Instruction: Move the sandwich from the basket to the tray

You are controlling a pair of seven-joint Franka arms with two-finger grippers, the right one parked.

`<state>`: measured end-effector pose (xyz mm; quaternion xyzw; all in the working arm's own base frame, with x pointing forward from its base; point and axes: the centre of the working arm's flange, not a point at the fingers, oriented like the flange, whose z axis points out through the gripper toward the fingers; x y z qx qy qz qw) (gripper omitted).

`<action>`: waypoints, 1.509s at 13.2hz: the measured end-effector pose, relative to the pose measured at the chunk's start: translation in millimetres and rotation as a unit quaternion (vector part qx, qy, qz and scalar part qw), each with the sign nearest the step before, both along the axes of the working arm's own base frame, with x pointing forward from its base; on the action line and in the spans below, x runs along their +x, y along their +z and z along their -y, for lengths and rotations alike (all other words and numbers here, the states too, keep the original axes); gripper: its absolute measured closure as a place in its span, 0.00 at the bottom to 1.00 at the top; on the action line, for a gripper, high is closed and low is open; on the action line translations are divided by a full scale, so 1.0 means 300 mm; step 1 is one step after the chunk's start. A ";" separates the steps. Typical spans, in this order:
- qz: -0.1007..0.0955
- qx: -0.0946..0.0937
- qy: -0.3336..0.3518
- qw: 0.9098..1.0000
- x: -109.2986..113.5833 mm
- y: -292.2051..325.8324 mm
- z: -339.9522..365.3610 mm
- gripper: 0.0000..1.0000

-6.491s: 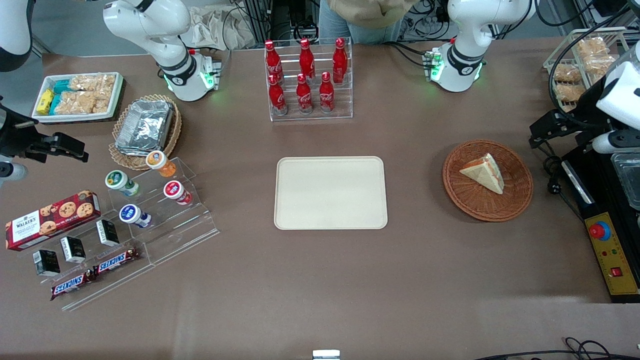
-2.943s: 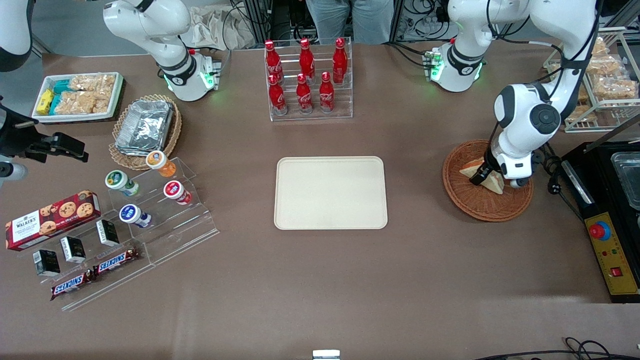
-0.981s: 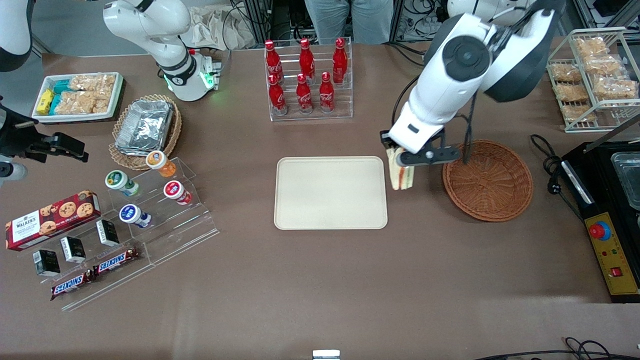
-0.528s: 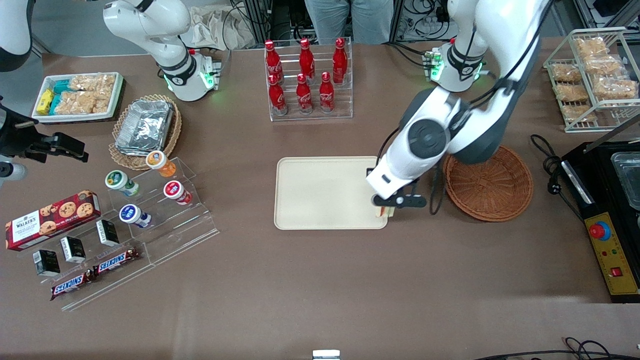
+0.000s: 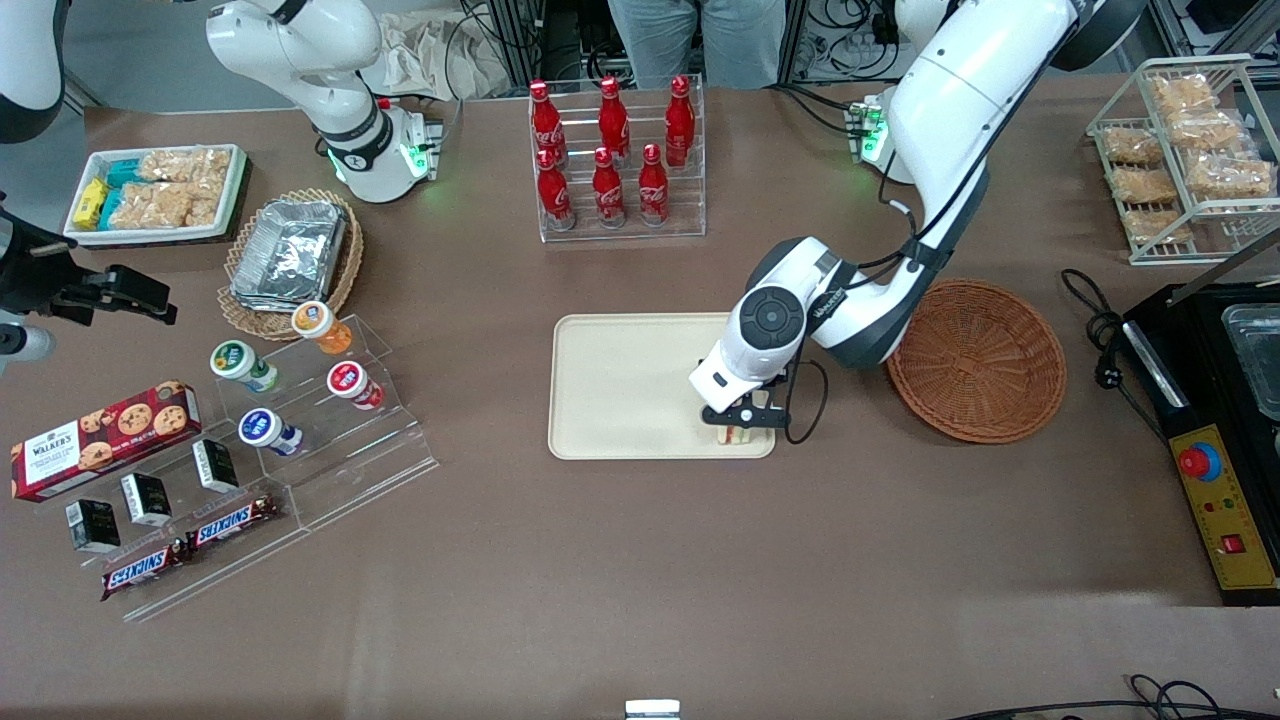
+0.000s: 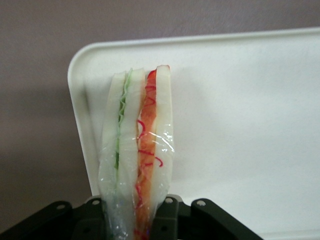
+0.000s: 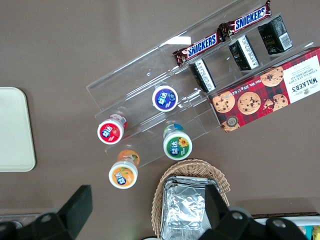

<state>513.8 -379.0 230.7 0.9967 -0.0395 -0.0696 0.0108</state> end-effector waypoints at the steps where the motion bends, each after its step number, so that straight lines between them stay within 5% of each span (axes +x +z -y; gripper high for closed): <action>1: -0.002 0.002 -0.002 1.000 -0.011 -0.016 -0.005 0.75; 3: -0.003 0.006 -0.004 1.000 -0.019 -0.024 -0.010 0.76; 11: -0.003 0.016 0.002 1.000 0.008 0.036 -0.030 0.00; 15: 0.021 0.042 0.045 0.998 0.209 0.495 -0.191 0.00; 20: 0.047 0.005 0.075 0.996 0.404 0.780 -0.552 0.00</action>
